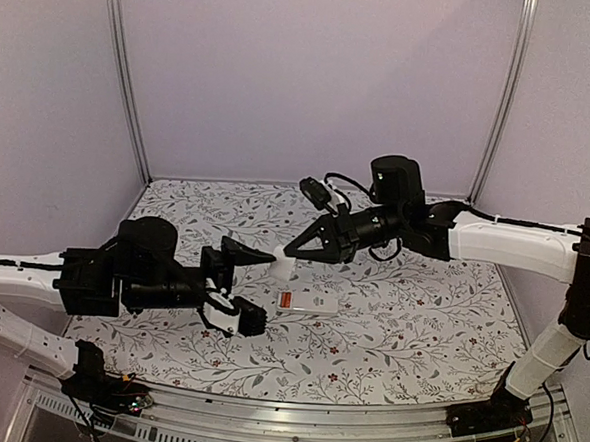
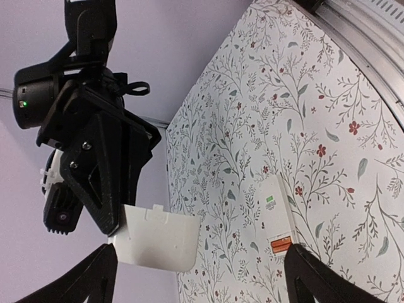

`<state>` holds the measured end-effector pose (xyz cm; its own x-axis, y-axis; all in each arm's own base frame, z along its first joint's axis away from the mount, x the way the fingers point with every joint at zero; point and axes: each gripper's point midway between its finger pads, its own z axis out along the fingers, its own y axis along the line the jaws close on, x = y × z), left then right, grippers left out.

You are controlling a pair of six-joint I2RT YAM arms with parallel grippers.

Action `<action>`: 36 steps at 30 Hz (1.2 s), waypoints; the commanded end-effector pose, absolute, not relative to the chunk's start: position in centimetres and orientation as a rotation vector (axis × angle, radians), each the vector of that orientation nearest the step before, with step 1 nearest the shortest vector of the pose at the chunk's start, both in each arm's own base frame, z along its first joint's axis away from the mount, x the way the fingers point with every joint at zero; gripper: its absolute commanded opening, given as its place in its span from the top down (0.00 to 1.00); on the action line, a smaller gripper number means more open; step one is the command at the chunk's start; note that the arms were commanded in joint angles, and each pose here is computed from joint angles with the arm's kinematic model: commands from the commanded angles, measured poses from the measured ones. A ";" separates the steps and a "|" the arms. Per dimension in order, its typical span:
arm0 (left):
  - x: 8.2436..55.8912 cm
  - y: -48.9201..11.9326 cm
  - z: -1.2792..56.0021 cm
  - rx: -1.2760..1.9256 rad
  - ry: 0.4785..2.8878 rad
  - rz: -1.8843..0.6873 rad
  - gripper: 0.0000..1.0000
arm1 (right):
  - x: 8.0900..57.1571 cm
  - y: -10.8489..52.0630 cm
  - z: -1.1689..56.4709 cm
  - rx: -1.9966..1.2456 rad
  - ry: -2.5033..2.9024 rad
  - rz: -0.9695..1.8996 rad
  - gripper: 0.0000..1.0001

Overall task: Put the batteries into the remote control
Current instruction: Pass from the right arm to the left

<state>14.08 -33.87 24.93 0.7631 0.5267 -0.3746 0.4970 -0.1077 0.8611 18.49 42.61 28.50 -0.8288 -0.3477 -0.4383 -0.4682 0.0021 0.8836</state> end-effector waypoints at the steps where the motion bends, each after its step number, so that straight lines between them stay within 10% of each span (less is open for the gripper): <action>1: 13.9 -34.2 26.5 1.722 0.732 0.076 0.08 | 17.5 43.0 27.8 -0.886 2.191 2.031 1.00; 36: 16.6 -34.3 26.1 1.750 0.762 0.166 0.38 | 15.5 43.9 27.3 -0.971 2.198 2.102 1.00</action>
<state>16.22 -34.25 25.26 0.7801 0.5682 -0.2621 0.4053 -0.1397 0.9035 15.68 43.46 28.03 -0.8168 -0.4319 -0.3824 -0.4030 -0.0472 0.9140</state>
